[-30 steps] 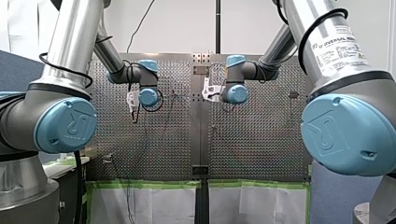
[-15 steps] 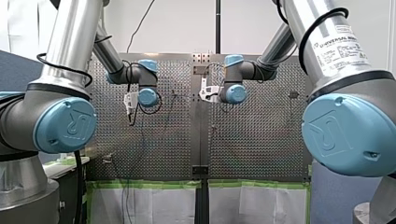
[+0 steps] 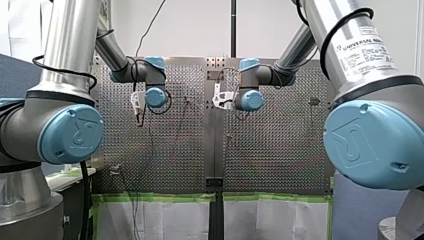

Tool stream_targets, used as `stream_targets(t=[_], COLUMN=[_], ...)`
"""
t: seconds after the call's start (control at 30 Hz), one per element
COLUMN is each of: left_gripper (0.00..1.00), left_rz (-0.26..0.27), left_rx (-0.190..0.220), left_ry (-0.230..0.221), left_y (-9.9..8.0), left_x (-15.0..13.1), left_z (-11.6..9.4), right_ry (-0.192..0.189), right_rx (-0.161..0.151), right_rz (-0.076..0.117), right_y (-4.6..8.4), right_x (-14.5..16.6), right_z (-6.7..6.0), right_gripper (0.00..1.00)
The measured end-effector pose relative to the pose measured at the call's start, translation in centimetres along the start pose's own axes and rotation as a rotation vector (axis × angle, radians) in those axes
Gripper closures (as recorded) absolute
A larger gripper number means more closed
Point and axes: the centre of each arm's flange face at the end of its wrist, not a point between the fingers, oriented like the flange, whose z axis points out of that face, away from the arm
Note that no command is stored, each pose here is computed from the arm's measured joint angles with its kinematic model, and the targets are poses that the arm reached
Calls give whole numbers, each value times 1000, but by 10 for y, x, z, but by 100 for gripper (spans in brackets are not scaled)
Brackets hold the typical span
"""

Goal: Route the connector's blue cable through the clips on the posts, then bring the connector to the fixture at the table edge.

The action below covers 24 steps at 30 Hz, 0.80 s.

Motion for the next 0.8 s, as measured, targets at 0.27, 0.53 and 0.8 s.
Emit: stream_targets(t=[0.27,0.53,0.8], left_gripper=[100,100,100], left_rz=[9,15,10], left_rx=[9,29,25], left_ry=[10,23,5], left_y=[0,-1,-2], left_x=[6,28,20], left_z=[2,8,21], right_ry=[0,1,7], right_rx=[-16,-26,-30], right_rz=[4,5,5], right_y=[7,11,13], right_x=[0,1,1], right_z=[1,2,3], right_gripper=[100,100,100])
